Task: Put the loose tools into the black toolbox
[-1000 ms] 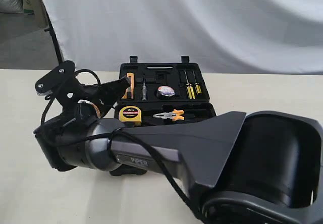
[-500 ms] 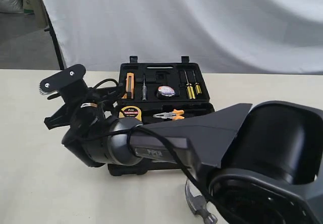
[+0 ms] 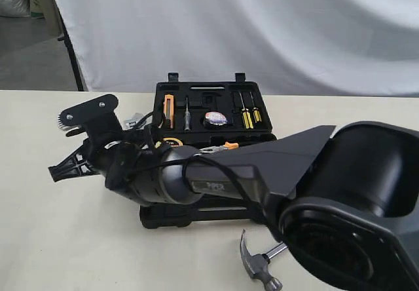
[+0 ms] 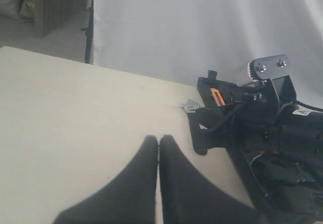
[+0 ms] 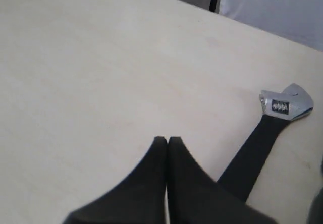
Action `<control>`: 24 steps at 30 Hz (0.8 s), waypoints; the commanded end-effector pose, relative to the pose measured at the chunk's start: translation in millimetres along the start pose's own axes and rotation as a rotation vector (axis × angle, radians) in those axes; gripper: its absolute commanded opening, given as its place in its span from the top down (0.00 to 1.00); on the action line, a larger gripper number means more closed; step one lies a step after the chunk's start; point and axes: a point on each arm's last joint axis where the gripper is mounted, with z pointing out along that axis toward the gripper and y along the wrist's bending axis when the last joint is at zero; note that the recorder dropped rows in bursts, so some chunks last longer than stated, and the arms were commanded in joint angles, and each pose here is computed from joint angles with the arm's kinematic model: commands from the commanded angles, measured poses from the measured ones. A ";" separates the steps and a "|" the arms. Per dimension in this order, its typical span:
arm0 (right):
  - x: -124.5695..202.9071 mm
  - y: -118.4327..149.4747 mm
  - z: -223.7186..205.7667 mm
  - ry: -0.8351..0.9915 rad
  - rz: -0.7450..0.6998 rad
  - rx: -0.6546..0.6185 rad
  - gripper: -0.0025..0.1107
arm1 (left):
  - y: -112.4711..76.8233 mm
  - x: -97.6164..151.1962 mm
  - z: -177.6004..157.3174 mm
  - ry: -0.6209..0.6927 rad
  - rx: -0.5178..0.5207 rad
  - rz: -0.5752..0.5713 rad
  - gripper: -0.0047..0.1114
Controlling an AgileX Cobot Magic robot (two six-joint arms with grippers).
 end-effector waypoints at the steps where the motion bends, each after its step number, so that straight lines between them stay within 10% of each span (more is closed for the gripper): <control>1: 3.2 -1.7 -0.6 0.086 -0.040 -0.117 0.98 | 0.9 -2.1 -0.4 -0.020 -0.021 0.000 0.95; 8: 8.6 15.4 -4.7 0.106 -0.309 -0.235 0.98 | 0.9 -2.1 -0.4 -0.020 -0.021 0.000 0.95; 24: -14.3 -17.8 -0.2 0.197 -0.067 -0.167 0.98 | 0.9 -2.1 -0.4 -0.020 -0.021 0.000 0.95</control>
